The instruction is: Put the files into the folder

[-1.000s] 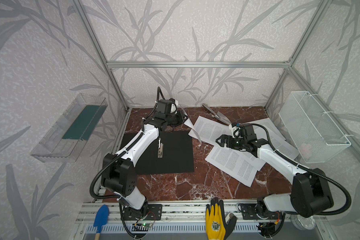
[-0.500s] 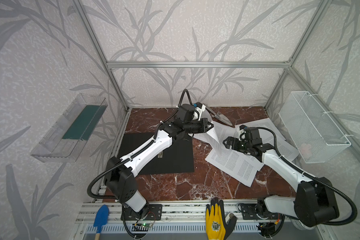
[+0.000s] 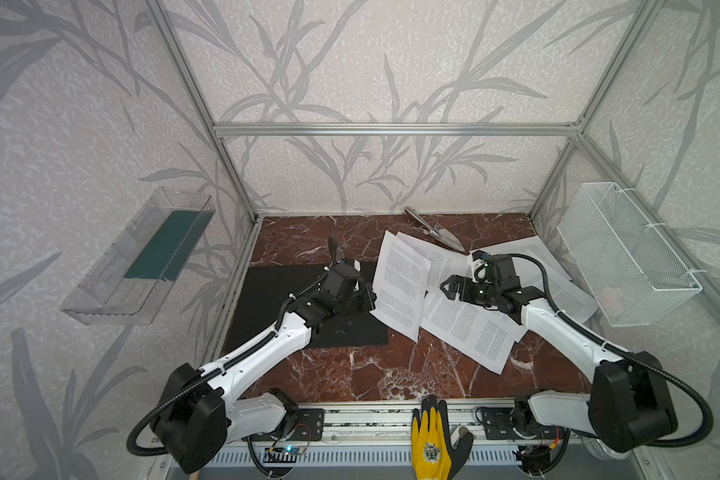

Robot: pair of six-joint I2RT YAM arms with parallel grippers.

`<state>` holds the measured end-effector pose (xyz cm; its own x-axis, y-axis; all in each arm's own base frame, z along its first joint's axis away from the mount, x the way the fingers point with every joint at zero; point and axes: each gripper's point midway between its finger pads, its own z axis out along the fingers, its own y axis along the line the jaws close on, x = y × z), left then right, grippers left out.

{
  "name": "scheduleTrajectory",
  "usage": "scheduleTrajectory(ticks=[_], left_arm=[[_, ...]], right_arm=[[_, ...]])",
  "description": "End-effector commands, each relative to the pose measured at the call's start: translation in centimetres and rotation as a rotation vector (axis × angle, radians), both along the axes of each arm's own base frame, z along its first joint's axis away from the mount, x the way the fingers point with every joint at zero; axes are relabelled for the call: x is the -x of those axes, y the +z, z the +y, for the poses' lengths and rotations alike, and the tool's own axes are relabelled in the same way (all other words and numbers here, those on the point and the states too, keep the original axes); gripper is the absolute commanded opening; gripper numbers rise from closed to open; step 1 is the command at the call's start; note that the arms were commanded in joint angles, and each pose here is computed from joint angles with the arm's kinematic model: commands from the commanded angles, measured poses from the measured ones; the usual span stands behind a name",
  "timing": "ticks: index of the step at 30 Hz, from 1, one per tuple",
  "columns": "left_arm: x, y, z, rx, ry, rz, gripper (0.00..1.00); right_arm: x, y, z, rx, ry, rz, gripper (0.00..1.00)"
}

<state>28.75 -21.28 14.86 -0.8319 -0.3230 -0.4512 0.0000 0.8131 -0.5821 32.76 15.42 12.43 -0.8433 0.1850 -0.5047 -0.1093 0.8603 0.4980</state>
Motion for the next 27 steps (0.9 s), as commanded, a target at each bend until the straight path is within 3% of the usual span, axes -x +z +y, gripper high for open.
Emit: scheduleTrajectory(ticks=[1,6,11,17,27], left_arm=[[-0.1,-4.6,3.7,-0.128,0.119,0.071,0.00],[0.6,-9.4,6.9,-0.296,0.171,0.155,0.00],[1.6,-12.6,7.7,-0.400,0.140,0.272,0.00],[2.0,-14.7,8.3,-0.454,0.124,0.315,0.00],[1.9,-14.3,8.4,-0.459,0.114,0.307,0.00]], right_arm=[[0.2,0.1,3.3,0.020,0.115,-0.007,0.99],[0.5,-1.8,6.9,0.064,0.188,0.028,0.99],[0.7,-3.9,10.0,0.094,0.254,0.069,0.99],[-1.3,-6.3,11.9,0.108,0.269,0.087,0.99],[-3.9,-9.4,13.1,0.100,0.248,0.136,1.00]])
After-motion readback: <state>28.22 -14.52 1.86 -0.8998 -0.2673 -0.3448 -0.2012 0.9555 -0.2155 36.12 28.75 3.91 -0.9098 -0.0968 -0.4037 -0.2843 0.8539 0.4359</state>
